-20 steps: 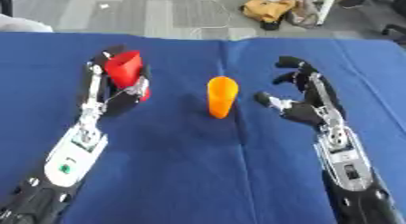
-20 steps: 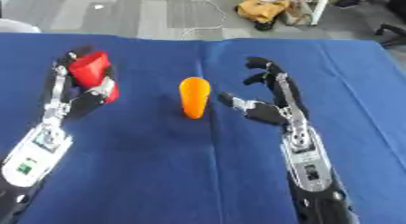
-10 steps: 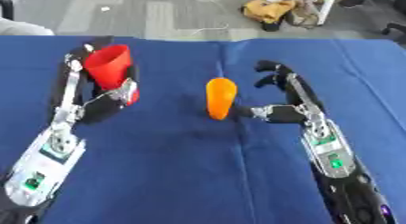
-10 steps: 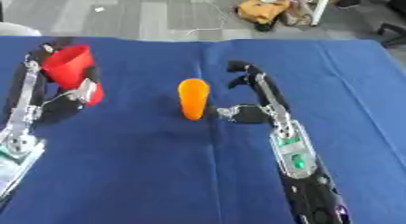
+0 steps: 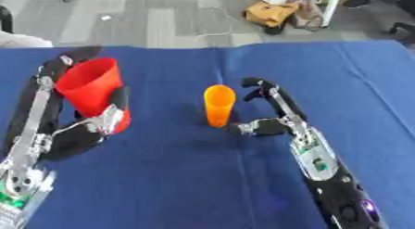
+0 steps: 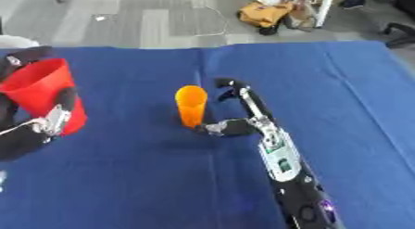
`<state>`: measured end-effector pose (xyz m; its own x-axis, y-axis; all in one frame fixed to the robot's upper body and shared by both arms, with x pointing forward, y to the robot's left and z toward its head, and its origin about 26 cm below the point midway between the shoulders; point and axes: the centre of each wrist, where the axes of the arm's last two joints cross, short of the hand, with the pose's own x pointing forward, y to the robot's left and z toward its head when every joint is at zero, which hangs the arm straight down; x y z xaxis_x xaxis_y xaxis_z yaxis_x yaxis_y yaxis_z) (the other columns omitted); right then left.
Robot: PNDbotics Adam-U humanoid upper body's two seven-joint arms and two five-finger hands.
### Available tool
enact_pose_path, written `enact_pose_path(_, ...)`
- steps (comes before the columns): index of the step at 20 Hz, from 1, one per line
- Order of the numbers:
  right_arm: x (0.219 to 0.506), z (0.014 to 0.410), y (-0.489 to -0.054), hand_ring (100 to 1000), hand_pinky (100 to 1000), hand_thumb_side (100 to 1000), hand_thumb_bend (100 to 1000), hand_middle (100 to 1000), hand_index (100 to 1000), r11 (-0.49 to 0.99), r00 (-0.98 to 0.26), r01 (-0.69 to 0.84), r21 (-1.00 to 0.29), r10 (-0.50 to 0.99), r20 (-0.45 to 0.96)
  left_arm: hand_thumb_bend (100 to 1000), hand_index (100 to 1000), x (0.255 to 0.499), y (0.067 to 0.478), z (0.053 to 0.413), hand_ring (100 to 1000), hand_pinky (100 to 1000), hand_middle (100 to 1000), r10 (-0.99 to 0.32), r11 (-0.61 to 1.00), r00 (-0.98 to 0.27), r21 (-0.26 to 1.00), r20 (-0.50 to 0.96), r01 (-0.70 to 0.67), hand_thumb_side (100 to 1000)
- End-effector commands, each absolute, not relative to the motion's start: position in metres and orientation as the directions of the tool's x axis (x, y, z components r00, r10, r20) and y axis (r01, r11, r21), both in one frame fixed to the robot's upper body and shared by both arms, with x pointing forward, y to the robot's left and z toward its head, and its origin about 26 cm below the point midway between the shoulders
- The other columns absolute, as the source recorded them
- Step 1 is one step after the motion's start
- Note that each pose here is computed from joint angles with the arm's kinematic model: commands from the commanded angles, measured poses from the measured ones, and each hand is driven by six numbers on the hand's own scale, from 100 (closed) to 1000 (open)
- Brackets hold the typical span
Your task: Pour the contents of one cup into another cup.
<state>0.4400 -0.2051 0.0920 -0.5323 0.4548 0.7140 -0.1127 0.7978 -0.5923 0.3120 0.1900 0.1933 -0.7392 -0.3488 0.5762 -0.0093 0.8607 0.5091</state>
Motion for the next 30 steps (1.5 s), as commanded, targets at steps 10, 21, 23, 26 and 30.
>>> enact_pose_path(10, 0.452, 0.108, -0.188, 662, 833, 401, 1000, 776, 867, 0.767, -0.566, -0.089, -0.635, 0.486, 0.666, 100, 823, 0.293, 0.186, 0.199, 368, 100, 441, -0.297, 0.856, -0.772, 0.515, 0.562, 0.045, 319)
enact_pose_path(21, 0.458, 0.104, -0.166, 654, 830, 433, 1000, 772, 866, 0.720, -0.566, -0.128, -0.683, 0.512, 0.646, 100, 823, 0.291, 0.181, 0.193, 368, 100, 441, -0.280, 0.854, -0.767, 0.514, 0.577, 0.074, 329)
enact_pose_path(23, 0.458, 0.103, -0.162, 653, 830, 435, 1000, 771, 865, 0.710, -0.566, -0.136, -0.690, 0.516, 0.643, 100, 823, 0.291, 0.180, 0.193, 367, 100, 440, -0.276, 0.855, -0.769, 0.513, 0.577, 0.079, 330)
enact_pose_path(26, 0.459, 0.100, -0.158, 653, 830, 434, 1000, 771, 864, 0.700, -0.564, -0.143, -0.700, 0.523, 0.639, 100, 823, 0.291, 0.179, 0.193, 367, 100, 440, -0.272, 0.854, -0.770, 0.513, 0.577, 0.083, 330)
enact_pose_path(30, 0.460, 0.100, -0.152, 638, 826, 431, 1000, 756, 852, 0.694, -0.567, -0.148, -0.704, 0.524, 0.636, 100, 823, 0.291, 0.178, 0.192, 367, 100, 440, -0.267, 0.854, -0.770, 0.512, 0.580, 0.090, 331)
